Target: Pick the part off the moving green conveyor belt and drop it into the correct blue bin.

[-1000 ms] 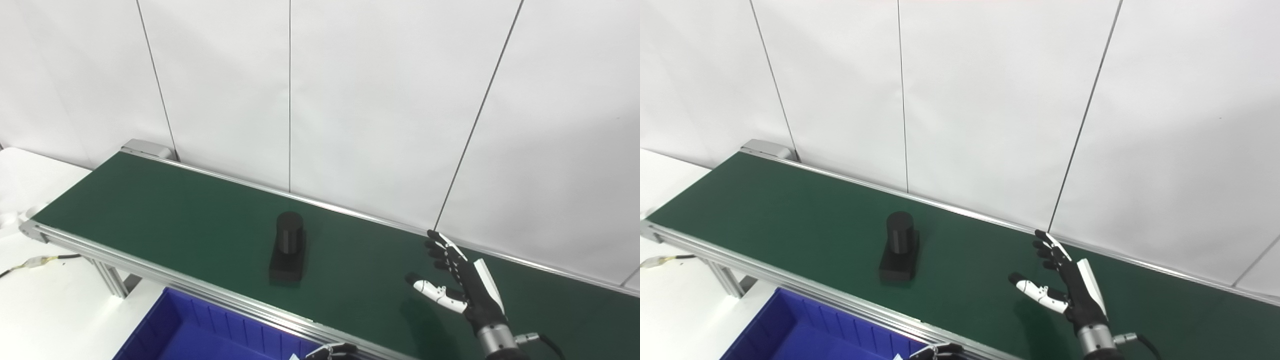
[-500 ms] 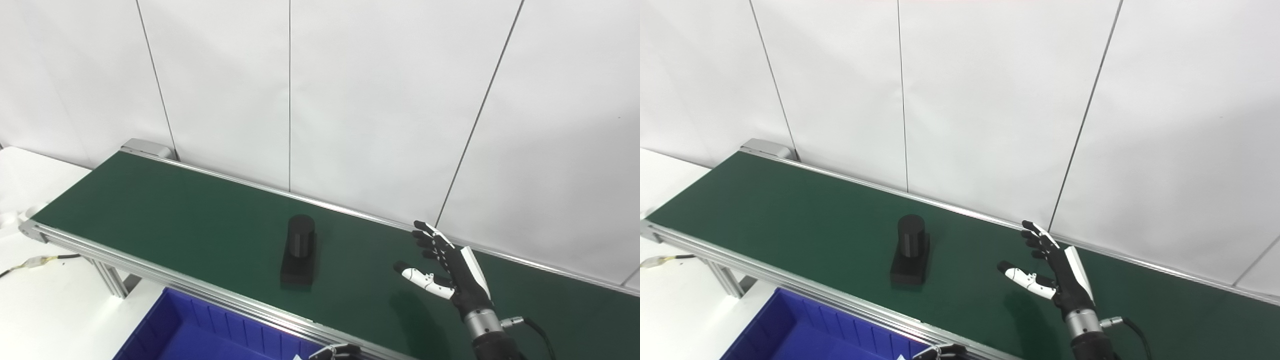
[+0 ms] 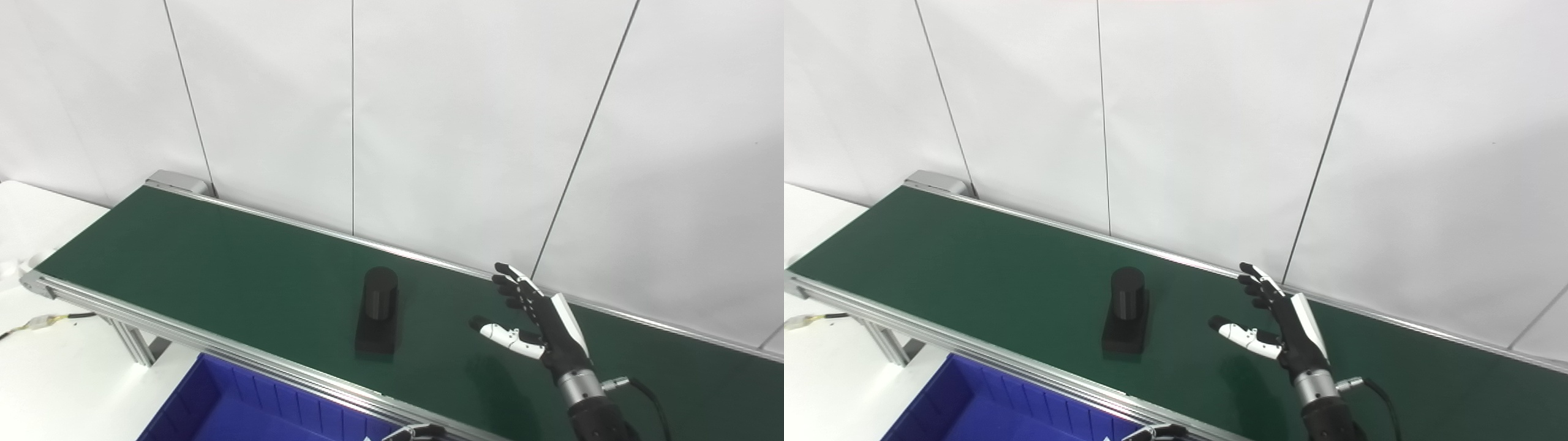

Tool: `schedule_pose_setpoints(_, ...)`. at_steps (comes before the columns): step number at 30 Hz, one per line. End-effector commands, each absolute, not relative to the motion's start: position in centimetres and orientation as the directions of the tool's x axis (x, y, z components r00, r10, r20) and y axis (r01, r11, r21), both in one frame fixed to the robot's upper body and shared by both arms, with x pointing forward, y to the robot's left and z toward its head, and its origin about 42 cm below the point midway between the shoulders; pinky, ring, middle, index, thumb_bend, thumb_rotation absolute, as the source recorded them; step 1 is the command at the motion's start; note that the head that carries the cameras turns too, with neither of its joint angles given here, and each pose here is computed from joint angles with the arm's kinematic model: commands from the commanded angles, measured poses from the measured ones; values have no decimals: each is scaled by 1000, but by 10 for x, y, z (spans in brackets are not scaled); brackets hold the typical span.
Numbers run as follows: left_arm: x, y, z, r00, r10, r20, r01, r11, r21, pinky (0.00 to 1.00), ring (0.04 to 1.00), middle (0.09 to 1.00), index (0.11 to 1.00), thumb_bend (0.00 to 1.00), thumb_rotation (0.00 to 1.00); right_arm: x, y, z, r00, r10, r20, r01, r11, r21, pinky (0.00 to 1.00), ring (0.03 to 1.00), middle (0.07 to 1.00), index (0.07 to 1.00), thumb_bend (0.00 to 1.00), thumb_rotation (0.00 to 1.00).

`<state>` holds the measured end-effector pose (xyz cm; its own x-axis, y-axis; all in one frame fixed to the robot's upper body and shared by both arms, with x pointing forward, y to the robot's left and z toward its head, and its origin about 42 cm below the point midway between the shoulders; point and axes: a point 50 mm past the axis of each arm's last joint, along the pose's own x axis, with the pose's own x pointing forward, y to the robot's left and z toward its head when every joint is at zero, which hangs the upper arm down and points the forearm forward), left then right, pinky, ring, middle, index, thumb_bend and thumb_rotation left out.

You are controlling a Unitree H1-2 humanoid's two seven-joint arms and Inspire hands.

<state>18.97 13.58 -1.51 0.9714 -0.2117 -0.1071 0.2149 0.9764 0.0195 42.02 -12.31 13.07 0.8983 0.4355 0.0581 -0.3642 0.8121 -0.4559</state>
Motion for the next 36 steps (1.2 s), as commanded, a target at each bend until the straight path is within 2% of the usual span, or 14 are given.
schedule_pose_setpoints(1,195,129,-4,977,-212,-33,213,977,16,601,678,729,773,733,702,433,-103,159,871,470,143,-365,813,-454,816,849,850,895,692,373)
schedule_pose_setpoints(5,195,127,-4,977,-213,-31,213,977,16,599,675,730,773,730,704,434,-92,156,856,495,150,-382,801,-462,813,843,848,888,706,352)
schedule_pose_setpoints(11,194,124,-3,976,-214,-30,214,977,9,602,678,731,773,728,692,437,-82,155,848,512,134,-386,771,-506,789,836,847,883,739,395)
schedule_pose_setpoints(22,191,118,-1,977,-213,-24,213,977,2,598,676,724,768,714,696,439,-74,155,836,538,106,-416,749,-515,819,853,854,894,789,326)
schedule_pose_setpoints(25,190,117,-1,976,-216,-24,216,976,0,601,679,725,771,739,708,440,-72,154,833,544,98,-423,741,-522,830,856,850,897,813,307)
schedule_pose_setpoints(36,186,110,1,977,-213,-20,213,977,-9,606,685,728,767,752,708,447,-63,151,826,558,82,-434,721,-540,815,847,842,894,856,277)
